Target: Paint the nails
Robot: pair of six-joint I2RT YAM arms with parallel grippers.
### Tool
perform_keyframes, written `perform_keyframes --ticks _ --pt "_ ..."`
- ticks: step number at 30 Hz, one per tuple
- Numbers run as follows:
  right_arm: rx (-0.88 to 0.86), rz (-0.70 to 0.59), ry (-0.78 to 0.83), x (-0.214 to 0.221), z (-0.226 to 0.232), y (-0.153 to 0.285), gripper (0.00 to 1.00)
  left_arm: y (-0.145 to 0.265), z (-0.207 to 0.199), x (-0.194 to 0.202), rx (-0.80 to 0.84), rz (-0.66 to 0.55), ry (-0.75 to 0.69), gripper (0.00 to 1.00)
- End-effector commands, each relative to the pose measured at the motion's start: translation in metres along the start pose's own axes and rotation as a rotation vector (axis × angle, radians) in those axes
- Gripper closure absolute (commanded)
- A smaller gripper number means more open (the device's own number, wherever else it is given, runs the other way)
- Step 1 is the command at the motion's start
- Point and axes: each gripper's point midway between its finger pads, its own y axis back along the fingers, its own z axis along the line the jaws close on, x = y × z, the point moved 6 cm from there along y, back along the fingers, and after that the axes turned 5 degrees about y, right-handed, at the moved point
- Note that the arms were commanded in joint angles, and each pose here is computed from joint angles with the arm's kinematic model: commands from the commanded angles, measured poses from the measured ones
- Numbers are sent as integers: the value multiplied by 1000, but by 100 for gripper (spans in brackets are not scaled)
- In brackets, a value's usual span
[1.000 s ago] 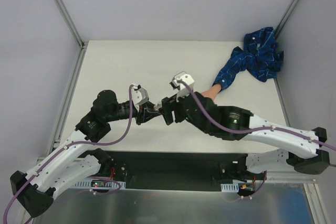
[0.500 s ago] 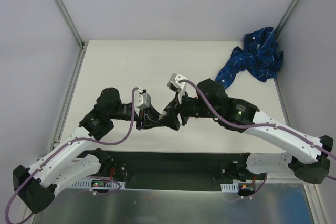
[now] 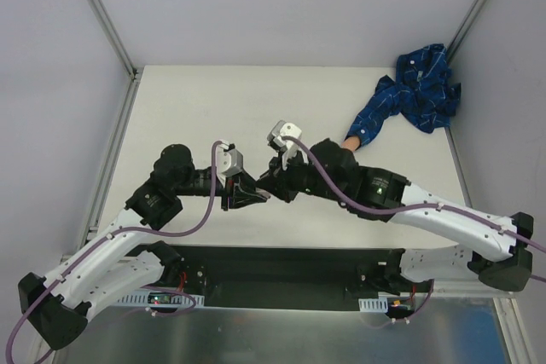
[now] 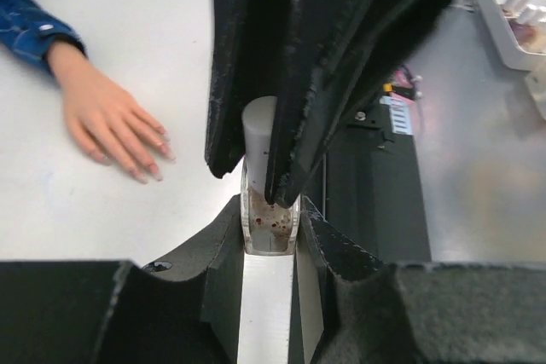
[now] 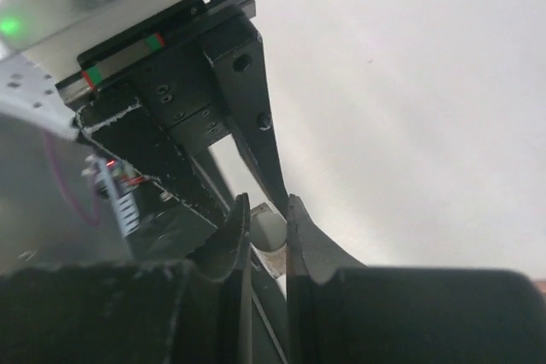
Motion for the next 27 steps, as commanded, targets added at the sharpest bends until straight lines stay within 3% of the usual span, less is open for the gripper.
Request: perform_keyframes --ticks 1,2,4,5,7,9,15,20,24,27 --pt "700 -131 -69 -9 -15 11 99 13 26 -26 -297 -101 -135 100" --pt "802 -85 -141 8 -13 4 99 15 29 -26 -336 -102 -139 100" --pt "916 -171 -183 -14 -3 7 99 21 36 -26 -415 -108 -154 100" --pt "952 -146 -176 -8 0 -2 99 22 37 -26 -427 -110 -156 100" --pt "948 -151 -187 -21 4 -7 98 24 37 -26 -444 -115 -162 100" --pt "921 -134 -150 -27 4 -13 90 24 37 -26 -446 -115 -162 100" --pt "640 -78 -82 -33 9 -9 64 21 33 -27 -395 -110 -158 100" --pt "465 -36 -32 -26 2 12 39 12 20 -26 -249 -87 -152 100" --pt "159 -14 -12 -22 10 19 37 7 7 -26 -114 -77 -144 100" --pt "25 -11 -2 -19 9 21 37 3 -3 -22 -2 -57 -121 100"
